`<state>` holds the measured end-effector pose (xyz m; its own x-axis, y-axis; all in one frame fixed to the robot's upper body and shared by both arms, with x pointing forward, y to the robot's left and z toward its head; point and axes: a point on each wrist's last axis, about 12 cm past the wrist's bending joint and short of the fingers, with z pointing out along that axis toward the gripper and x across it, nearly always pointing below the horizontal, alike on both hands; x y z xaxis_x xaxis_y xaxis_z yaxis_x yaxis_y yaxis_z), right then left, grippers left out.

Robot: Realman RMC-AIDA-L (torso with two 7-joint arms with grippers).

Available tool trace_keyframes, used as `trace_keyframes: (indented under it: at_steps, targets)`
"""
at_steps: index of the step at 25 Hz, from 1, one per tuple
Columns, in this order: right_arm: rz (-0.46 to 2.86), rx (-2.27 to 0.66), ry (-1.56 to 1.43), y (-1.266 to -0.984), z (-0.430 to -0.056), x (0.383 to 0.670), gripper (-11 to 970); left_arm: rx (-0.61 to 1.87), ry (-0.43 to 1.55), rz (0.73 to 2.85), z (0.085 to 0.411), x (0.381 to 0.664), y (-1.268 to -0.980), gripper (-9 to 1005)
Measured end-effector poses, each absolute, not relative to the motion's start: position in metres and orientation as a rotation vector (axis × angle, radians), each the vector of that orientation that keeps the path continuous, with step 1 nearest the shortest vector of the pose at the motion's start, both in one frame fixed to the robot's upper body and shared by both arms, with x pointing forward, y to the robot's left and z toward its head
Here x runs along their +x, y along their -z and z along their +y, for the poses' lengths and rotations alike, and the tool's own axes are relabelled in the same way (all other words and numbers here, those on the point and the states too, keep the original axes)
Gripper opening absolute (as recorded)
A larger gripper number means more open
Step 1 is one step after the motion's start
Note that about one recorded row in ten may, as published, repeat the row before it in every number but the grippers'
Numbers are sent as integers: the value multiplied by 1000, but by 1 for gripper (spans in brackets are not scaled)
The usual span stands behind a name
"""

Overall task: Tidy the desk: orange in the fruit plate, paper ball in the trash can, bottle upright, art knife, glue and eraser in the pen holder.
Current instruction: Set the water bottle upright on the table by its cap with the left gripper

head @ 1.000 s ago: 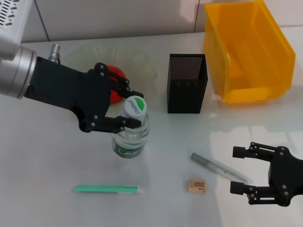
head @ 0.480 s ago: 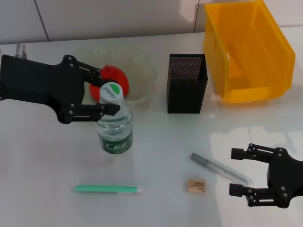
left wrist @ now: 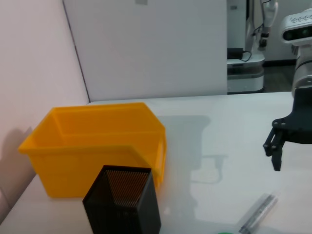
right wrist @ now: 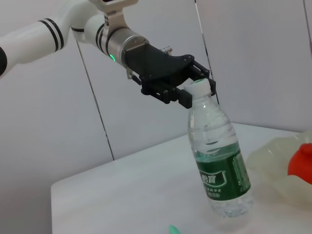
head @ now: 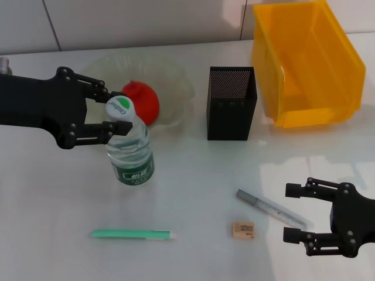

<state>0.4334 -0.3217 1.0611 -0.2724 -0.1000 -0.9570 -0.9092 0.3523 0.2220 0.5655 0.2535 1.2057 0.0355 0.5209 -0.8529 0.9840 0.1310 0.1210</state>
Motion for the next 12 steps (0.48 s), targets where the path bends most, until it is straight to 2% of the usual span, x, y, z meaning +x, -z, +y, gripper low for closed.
trace_keyframes:
  at_steps: [12]
  targets:
    - [1648,-915,-1041,-1061,-323,433,816,1452,685,1633,260,573,-1198,450]
